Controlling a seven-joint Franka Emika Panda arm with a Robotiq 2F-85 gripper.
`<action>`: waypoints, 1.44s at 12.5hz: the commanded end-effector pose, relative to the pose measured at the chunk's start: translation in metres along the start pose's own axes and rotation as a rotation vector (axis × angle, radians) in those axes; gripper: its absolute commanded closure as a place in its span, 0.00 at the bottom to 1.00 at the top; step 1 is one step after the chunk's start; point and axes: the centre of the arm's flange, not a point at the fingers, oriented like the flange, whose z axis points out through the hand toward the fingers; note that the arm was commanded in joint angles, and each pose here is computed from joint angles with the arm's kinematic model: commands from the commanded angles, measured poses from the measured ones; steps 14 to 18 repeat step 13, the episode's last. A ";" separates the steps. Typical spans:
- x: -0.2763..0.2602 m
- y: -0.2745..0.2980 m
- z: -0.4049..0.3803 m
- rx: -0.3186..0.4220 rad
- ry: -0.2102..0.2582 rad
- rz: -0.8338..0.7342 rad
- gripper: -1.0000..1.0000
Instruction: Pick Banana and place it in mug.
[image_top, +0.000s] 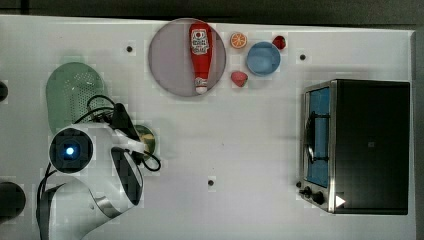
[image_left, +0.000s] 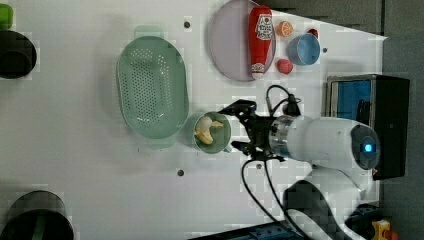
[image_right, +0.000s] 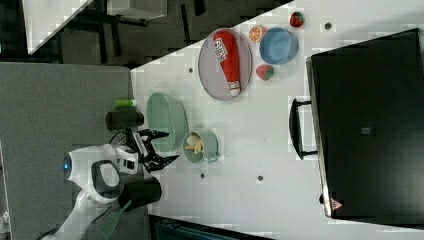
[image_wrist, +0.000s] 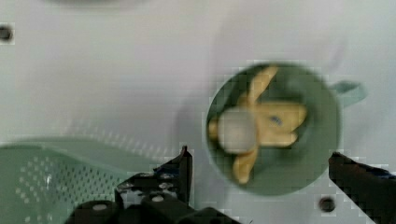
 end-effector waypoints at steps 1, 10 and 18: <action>0.039 -0.002 -0.073 0.021 0.069 0.033 0.00; 0.229 0.051 -0.269 0.002 0.120 -0.188 0.00; 0.257 0.072 -0.293 -0.056 0.077 -0.242 0.00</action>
